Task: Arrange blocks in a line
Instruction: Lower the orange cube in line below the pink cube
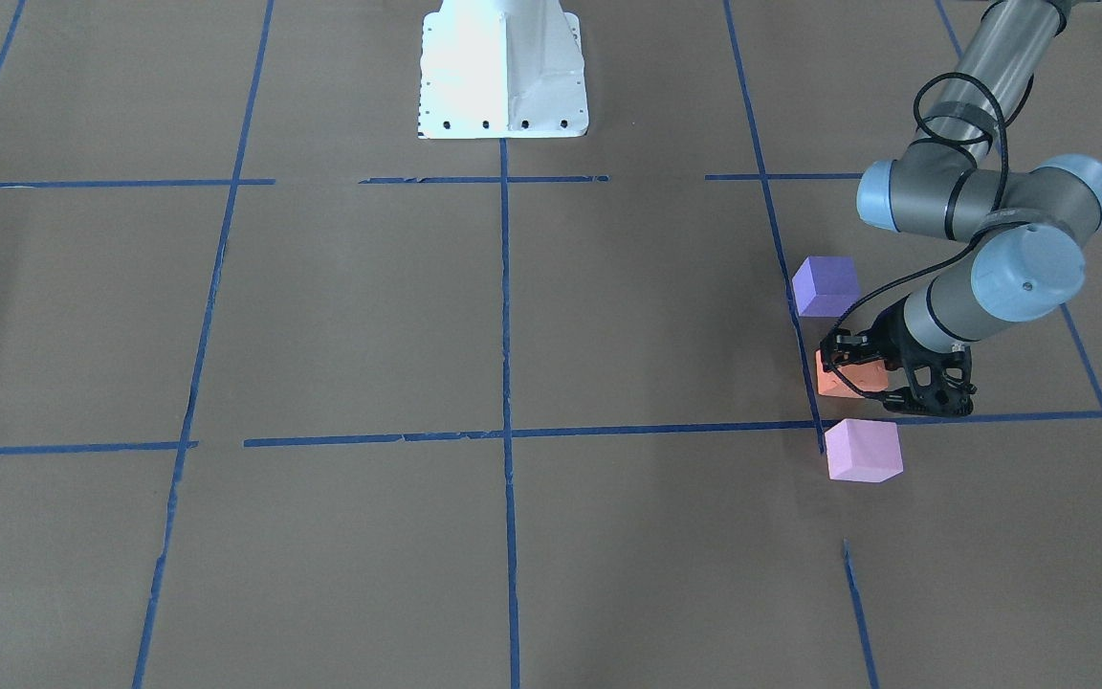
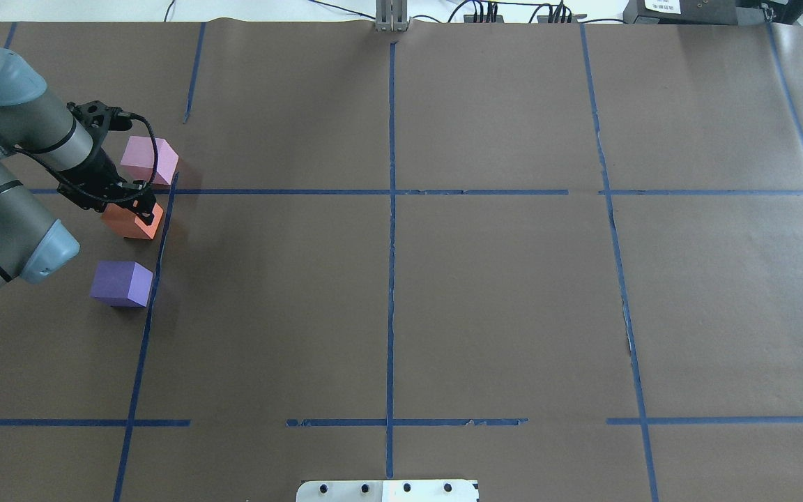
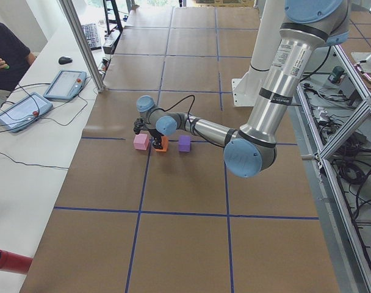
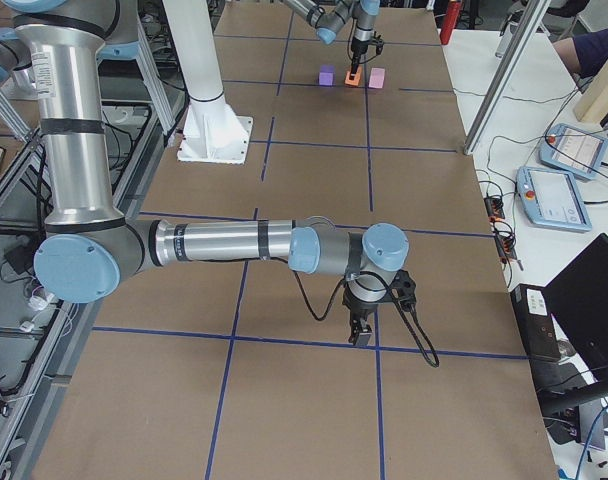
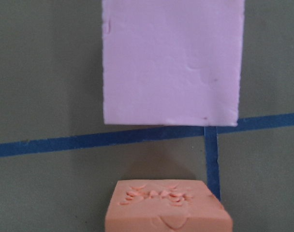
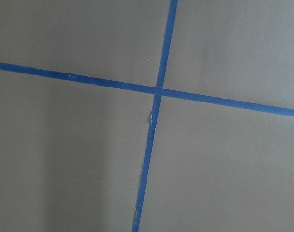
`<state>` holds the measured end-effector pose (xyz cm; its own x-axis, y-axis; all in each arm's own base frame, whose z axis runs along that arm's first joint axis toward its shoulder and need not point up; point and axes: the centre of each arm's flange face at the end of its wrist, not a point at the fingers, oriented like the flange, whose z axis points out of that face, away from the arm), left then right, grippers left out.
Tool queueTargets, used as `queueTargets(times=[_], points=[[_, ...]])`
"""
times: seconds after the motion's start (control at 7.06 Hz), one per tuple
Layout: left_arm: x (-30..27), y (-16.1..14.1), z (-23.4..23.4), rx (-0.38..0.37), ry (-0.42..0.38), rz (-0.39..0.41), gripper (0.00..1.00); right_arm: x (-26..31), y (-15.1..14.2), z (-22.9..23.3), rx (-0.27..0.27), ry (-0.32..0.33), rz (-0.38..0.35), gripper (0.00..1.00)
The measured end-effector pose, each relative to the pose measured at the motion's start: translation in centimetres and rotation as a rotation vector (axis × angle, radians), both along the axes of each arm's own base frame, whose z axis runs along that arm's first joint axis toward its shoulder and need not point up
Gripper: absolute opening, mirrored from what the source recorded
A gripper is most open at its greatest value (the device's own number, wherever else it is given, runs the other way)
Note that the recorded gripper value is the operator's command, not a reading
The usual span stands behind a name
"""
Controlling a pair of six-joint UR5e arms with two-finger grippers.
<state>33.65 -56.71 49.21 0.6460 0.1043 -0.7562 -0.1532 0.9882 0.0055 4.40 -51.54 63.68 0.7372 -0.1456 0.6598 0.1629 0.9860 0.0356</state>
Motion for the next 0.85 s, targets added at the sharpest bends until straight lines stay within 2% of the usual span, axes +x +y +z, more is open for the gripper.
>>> queueTargets(times=[0.14,0.28,0.85], points=[[0.2,0.09,0.03,0.003,0.002,0.003,0.84,0.0,0.0,0.0,0.0,0.0,0.0,1.0],[0.29,0.13,0.09,0.006,0.004,0.005,0.99,0.0,0.0,0.0,0.0,0.0,0.0,1.0],[0.17,0.23,-0.26,-0.017,0.002,-0.021,1.0,0.0,0.0,0.0,0.0,0.0,0.0,1.0]])
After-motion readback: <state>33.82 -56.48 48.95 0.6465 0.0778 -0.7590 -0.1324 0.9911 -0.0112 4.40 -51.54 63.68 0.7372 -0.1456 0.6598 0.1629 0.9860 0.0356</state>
